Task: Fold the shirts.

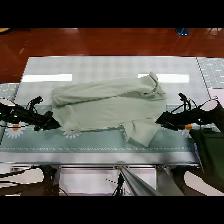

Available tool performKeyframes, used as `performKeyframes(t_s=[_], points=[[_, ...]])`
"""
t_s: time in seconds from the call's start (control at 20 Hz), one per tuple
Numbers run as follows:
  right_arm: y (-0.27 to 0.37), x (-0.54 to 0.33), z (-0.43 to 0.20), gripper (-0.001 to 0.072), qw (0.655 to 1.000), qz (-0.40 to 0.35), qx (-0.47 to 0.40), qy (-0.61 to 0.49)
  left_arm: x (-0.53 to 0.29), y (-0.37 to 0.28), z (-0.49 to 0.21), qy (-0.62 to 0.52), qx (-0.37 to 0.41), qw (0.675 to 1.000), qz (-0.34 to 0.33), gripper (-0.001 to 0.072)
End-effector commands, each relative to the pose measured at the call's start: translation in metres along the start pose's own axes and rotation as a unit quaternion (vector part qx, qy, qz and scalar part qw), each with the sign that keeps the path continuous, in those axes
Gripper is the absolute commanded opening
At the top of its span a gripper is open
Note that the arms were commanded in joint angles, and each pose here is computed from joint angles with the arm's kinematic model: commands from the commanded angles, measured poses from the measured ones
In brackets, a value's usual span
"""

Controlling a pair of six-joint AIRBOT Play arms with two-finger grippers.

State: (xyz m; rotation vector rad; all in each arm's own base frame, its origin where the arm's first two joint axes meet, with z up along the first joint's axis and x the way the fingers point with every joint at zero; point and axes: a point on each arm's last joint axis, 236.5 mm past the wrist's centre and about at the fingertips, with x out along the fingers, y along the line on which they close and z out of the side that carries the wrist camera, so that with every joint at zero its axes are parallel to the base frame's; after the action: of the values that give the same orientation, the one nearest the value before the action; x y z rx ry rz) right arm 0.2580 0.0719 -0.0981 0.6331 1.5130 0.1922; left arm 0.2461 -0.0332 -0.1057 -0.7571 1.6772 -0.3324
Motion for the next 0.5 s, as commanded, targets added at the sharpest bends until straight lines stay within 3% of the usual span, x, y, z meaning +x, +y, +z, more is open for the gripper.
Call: performKeyframes(t_s=[0.0, 0.1, 0.2, 0.25, 0.45], points=[[-0.004, 0.011, 0.014, 0.0507, 0.999, 0.000, 0.034, -0.034, -0.003, -0.001, 0.004, -0.005, 0.009, 1.000, 0.001, 0.0028], [0.010, 0.012, 0.025, 0.0314, 0.997, 0.035, 0.053, -0.053, -0.009, -0.004, 0.011, -0.015, 0.016, 1.000, 0.004, 0.0028], [0.032, 0.006, 0.034, 0.0068, 0.995, 0.075, 0.028, -0.066, -0.019, -0.009, 0.020, -0.024, 0.027, 0.999, 0.005, 0.0028], [0.042, -0.002, 0.037, 0.0031, 0.994, 0.086, 0.008, -0.070, -0.026, -0.013, 0.024, -0.026, 0.035, 0.999, 0.004, 0.0028], [0.103, -0.089, 0.098, 0.0029, 0.971, 0.114, -0.088, -0.189, -0.075, -0.054, 0.061, -0.089, 0.082, 0.992, -0.020, 0.0028]])
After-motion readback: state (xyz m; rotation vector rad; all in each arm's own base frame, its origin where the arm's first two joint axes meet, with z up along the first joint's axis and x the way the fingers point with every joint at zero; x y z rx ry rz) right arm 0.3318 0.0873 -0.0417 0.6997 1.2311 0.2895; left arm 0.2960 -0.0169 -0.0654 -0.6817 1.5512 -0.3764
